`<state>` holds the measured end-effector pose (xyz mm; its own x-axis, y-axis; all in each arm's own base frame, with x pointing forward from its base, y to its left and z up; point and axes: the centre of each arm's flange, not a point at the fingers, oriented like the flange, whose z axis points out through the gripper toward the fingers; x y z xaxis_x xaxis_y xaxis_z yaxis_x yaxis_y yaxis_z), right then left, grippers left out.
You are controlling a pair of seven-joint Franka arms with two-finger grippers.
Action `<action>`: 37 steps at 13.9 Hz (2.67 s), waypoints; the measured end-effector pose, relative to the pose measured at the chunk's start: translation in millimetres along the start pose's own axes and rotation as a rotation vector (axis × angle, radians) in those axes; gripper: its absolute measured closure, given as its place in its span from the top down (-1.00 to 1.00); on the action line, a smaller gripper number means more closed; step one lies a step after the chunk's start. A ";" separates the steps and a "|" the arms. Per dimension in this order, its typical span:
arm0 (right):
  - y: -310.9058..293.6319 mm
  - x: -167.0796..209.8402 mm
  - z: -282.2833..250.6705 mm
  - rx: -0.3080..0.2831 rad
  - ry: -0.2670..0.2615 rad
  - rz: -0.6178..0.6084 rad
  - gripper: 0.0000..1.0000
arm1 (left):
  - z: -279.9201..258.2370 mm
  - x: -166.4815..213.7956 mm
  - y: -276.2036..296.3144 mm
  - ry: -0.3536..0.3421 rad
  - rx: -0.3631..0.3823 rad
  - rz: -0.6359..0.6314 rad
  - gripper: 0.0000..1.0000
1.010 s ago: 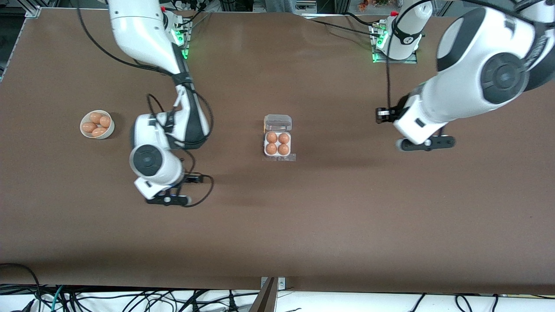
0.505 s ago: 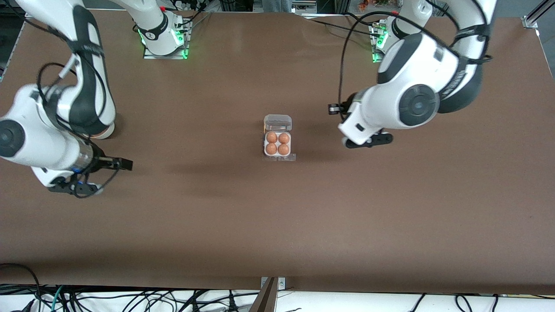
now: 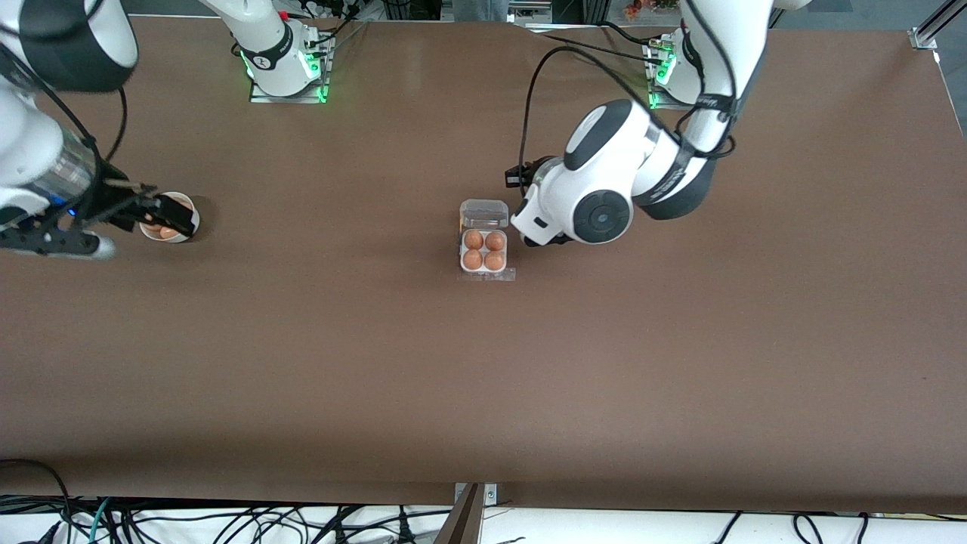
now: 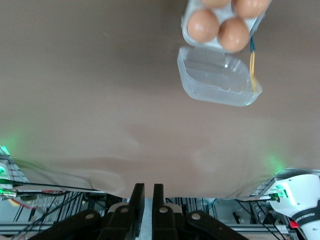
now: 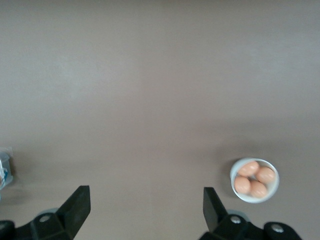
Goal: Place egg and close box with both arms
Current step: 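Swing the clear lid over the eggs with the left gripper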
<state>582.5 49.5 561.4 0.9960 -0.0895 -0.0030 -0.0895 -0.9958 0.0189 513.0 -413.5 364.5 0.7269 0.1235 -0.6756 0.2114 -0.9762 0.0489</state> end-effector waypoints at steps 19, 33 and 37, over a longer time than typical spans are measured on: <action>46.0 -21.6 -41.7 0.000 0.034 0.072 1.00 | 111.5 34.1 67.5 0.068 -0.005 -0.075 -0.79; 45.9 -21.5 -41.8 0.001 0.035 0.072 1.00 | 102.0 42.3 66.1 0.119 -0.026 -0.082 -0.83; 45.9 -21.4 -41.9 0.001 0.035 0.072 1.00 | 98.6 45.3 66.6 0.140 -0.042 -0.084 -0.83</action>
<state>557.3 6.5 604.2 0.9865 -0.1600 0.0338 -0.1606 -0.9869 0.0172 495.5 -490.5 264.6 0.7887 0.2307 -0.5698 0.3001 -0.9534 0.0294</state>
